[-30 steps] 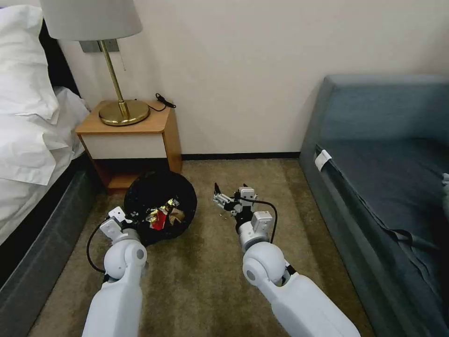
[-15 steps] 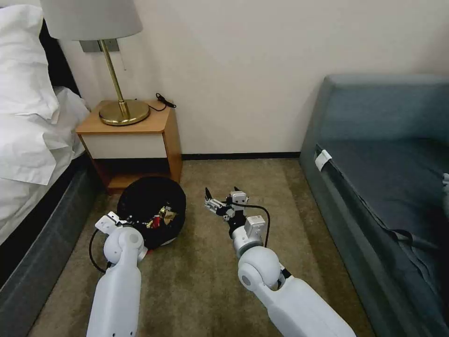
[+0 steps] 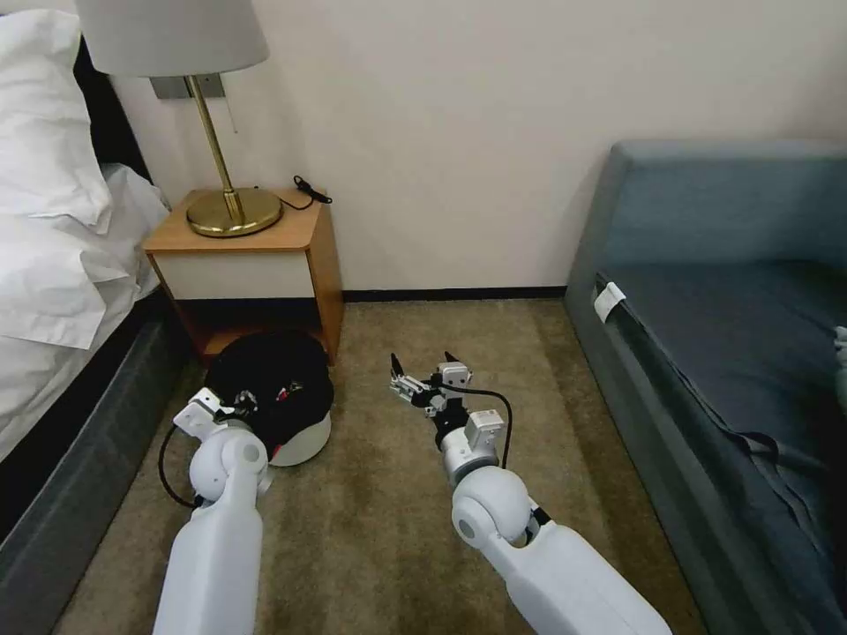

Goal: Pick up the trash bin, then pick up the garbage on the floor and place it into the trash bin.

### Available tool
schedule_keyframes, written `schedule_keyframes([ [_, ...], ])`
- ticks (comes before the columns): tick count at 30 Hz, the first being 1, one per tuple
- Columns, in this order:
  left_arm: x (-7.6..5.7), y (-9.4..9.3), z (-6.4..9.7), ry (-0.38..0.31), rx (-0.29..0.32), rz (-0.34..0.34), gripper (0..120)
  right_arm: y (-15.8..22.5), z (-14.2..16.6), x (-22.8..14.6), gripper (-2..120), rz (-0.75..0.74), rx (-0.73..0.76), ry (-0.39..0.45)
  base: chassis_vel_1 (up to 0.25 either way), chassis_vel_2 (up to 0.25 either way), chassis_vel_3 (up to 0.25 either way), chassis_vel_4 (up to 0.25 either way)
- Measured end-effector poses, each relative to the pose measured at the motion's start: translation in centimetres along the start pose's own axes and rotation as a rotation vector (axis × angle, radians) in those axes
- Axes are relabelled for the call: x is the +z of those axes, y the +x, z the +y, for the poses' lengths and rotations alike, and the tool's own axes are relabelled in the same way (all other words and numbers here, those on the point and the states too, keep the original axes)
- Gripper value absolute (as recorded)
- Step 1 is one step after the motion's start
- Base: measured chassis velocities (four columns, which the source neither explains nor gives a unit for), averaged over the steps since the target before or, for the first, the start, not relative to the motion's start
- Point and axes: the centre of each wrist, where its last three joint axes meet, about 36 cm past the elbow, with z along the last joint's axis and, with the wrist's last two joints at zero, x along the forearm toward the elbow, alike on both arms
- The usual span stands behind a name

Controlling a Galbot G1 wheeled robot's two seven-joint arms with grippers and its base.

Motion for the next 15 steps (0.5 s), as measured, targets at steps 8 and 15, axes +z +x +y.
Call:
schedule_keyframes([
  [8,-1.0,4.0,1.6,-0.229,0.239,-0.134,77,-0.6,-2.6,1.5,100,-0.038,0.062,0.088,0.000,0.000,0.000,0.000],
  [15,1.4,4.6,3.3,-0.416,0.405,-0.139,77,-0.5,-4.2,3.3,100,-0.019,0.118,0.110,0.000,0.000,0.000,0.000],
])
